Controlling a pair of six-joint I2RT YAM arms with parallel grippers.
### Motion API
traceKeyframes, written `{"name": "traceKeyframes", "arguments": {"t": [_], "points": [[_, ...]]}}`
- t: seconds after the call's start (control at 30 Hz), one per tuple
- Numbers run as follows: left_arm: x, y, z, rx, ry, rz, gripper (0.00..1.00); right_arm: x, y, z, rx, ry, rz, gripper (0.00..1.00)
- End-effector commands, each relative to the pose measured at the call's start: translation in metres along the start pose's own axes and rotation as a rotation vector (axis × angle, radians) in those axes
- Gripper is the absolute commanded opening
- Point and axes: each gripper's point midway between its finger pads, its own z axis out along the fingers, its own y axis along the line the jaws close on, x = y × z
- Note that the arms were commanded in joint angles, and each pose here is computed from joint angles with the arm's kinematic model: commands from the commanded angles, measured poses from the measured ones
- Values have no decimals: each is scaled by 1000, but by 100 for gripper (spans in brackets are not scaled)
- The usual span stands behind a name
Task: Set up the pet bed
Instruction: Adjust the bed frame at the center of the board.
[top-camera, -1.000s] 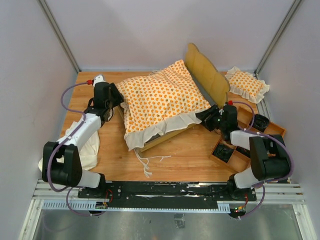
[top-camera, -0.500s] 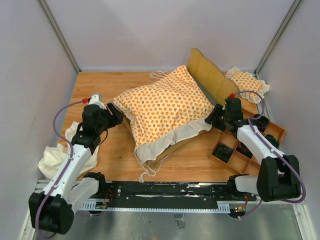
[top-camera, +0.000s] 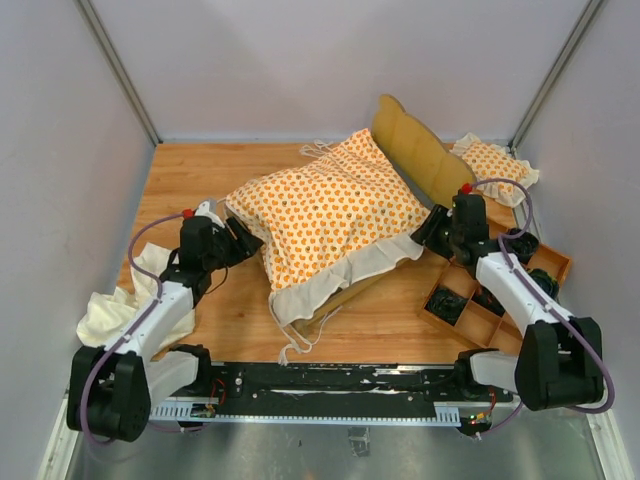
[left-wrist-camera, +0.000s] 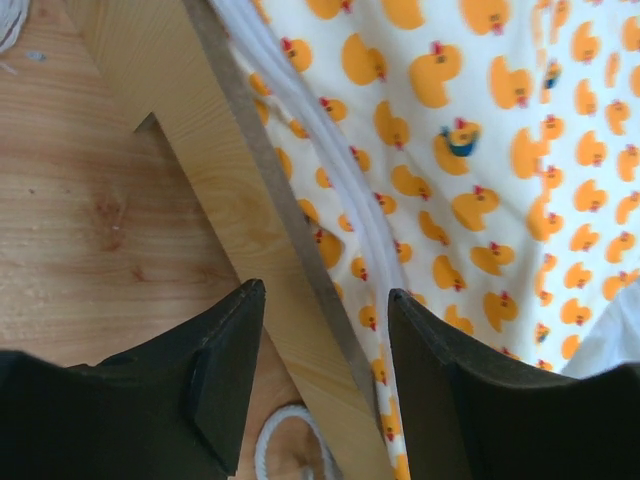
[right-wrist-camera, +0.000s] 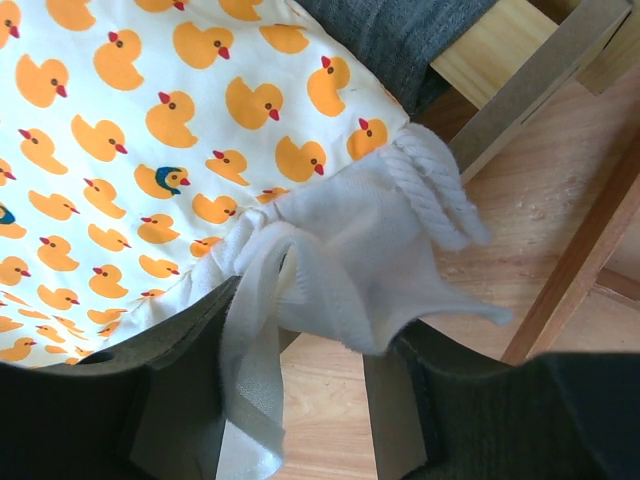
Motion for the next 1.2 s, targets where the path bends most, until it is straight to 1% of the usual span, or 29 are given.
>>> {"name": "traceKeyframes", "arguments": {"t": [0.0, 0.17, 0.23, 0.3, 0.43, 0.5, 0.53, 0.6, 0.63, 0.7, 0.8, 0.9, 1.17], "points": [[-16, 3, 16, -36, -48, -41, 53, -3, 7, -3, -28, -30, -29, 50], [-45, 6, 39, -81, -133, -57, 23, -13, 17, 14, -83, -86, -15, 49], [-62, 5, 52, -105, -158, -46, 13, -18, 25, 22, -114, -98, -33, 49], [-76, 2, 66, -119, -170, -42, 10, -25, 31, 29, -135, -105, -51, 49], [-97, -8, 97, -112, -171, -41, 10, -40, 42, 44, -147, -105, -94, 48], [-105, -10, 108, -114, -168, -40, 12, -43, 43, 52, -142, -91, -111, 48], [-109, -12, 113, -113, -169, -42, 15, -45, 44, 54, -140, -88, -119, 48], [-115, -14, 117, -105, -174, -32, 26, -48, 44, 56, -135, -92, -139, 47], [-118, -15, 116, -109, -171, -23, 34, -50, 44, 55, -131, -95, -156, 48], [-120, -13, 109, -137, -166, 2, 47, -50, 40, 49, -100, -78, -183, 49], [-120, -8, 87, -181, -174, 41, 55, -49, 39, 35, -96, -58, -258, 52], [-110, 1, 64, -227, -155, 59, 57, -48, 40, 22, -113, -56, -307, 54], [-62, 5, 8, -164, -67, 172, 56, -58, 35, -6, -53, -68, -360, 60]]}}
